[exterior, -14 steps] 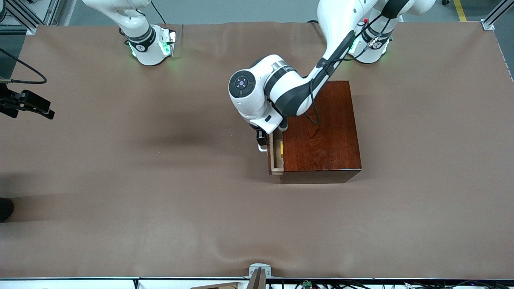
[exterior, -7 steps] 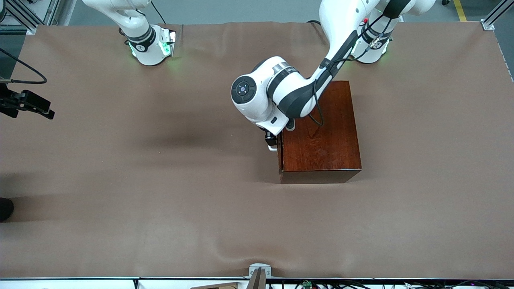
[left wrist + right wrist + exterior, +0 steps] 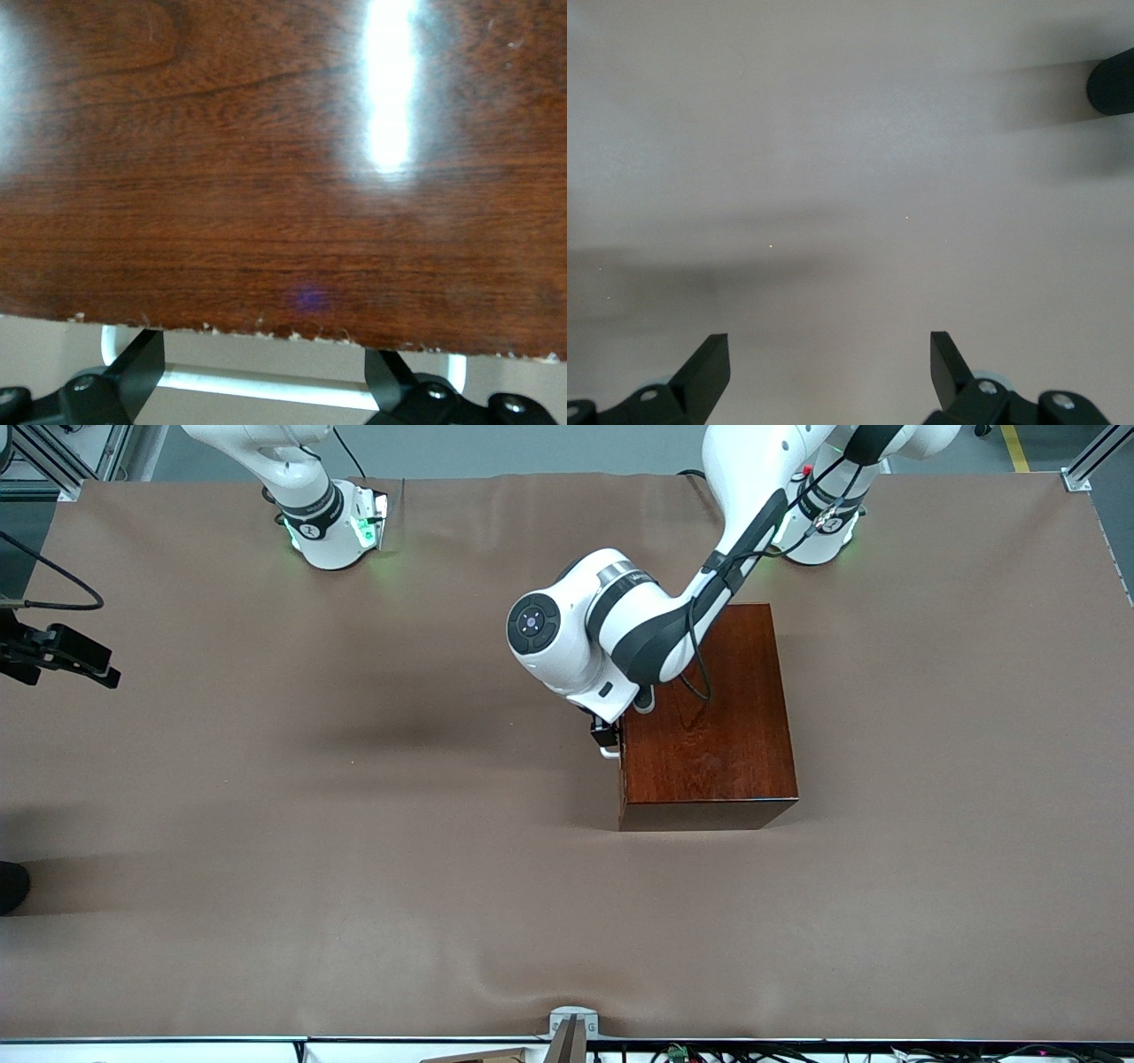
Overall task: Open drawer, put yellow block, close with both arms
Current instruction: 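Press the left gripper on the drawer front to seat it shut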
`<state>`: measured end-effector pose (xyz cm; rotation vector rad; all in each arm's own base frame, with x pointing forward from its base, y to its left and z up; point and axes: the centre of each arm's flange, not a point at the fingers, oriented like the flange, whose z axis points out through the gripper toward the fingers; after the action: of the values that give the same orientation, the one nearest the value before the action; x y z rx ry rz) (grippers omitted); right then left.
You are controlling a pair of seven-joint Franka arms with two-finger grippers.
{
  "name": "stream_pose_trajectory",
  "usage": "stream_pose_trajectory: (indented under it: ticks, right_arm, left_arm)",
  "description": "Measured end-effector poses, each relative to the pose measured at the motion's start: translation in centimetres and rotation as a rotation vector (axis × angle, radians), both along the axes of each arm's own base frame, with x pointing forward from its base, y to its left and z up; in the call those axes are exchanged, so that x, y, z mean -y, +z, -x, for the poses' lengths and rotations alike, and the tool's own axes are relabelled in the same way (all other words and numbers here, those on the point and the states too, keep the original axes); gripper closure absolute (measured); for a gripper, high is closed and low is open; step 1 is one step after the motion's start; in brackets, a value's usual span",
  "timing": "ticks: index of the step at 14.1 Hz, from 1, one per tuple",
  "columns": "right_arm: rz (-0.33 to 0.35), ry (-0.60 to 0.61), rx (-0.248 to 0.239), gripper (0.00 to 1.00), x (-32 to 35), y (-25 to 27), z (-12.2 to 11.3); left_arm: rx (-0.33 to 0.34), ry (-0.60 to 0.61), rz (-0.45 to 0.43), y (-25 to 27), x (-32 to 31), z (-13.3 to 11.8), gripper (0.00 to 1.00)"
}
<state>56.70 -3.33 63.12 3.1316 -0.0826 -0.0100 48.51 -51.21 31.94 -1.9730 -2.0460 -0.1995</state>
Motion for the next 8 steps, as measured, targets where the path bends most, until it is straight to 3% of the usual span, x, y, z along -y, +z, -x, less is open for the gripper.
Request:
stream_pose_trajectory:
  ticks: [8]
  right_arm:
    - [0.001, 0.001, 0.021, 0.0, -0.03, 0.18, -0.22]
  left_arm:
    - [0.007, -0.008, 0.001, 0.16, 0.33, 0.25, 0.0]
